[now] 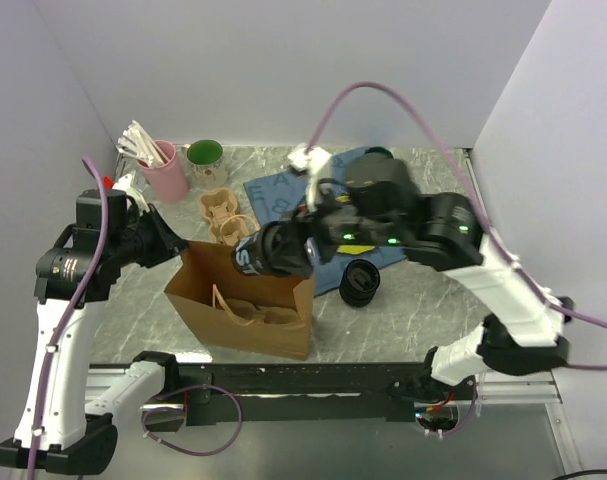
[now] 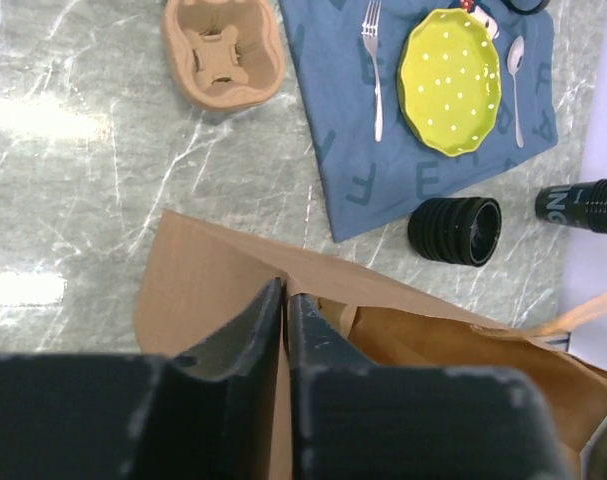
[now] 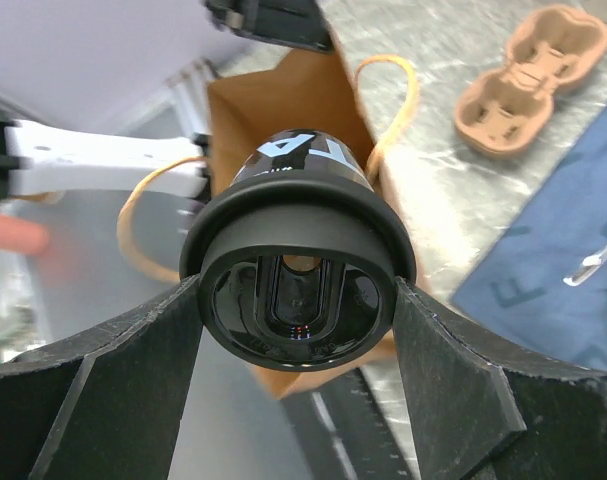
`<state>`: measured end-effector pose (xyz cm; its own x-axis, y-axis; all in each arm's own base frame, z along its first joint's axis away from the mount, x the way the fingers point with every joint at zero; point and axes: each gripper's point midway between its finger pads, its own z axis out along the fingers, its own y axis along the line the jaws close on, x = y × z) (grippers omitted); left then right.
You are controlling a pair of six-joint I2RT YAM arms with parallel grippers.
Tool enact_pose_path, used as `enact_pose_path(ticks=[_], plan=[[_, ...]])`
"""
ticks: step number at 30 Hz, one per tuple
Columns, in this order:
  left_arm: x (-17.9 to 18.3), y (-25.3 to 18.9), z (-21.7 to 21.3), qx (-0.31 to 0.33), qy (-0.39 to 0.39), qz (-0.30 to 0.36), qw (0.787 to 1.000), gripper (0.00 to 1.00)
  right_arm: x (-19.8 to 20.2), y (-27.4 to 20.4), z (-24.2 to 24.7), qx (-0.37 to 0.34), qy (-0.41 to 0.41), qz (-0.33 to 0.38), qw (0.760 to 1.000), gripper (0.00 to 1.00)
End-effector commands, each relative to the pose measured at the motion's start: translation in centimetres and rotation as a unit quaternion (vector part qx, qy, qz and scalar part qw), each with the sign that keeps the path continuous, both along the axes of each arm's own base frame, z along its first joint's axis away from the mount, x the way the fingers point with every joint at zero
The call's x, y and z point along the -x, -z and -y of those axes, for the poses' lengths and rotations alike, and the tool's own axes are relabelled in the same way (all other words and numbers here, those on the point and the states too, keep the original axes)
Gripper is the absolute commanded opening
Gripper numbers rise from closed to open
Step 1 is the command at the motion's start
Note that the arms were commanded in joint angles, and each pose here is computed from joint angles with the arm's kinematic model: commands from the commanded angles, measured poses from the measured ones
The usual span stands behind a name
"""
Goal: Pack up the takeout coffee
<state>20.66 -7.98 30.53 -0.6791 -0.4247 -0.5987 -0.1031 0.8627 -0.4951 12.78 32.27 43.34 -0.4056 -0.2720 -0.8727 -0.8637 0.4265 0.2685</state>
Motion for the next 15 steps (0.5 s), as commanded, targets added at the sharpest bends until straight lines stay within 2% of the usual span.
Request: enact_pose_path(ticks=[1, 2, 8, 13, 15], plan=[[0.1, -1.8, 1.3, 0.035, 0.024, 0.040, 0.998, 0.04, 0.1, -0.3, -0.3, 0.035, -0.004, 0.065, 0.997, 0.56], [0.2, -2.9, 2.0, 0.053, 0.039, 0.065, 0.996, 0.01, 0.4, 0.5, -0.7, 0.050, -0.012, 0.070, 0.996, 0.56], [0.9, -5.9, 4.1, 0.128, 0.073, 0.152, 0.977, 0.01, 1.3, 4.4, 0.0, 0.153, -0.006, 0.124, 0.980, 0.56], [2.0, -5.5, 4.6, 0.151, 0.084, 0.164, 0.971, 0.01, 2.3, 7.2, 0.1, 0.226, -0.028, 0.173, 0.958, 0.56], [2.5, -4.4, 4.4, 0.149, 0.077, 0.143, 0.975, 0.01, 2.0, 7.8, 0.5, 0.256, -0.020, 0.194, 0.947, 0.56]])
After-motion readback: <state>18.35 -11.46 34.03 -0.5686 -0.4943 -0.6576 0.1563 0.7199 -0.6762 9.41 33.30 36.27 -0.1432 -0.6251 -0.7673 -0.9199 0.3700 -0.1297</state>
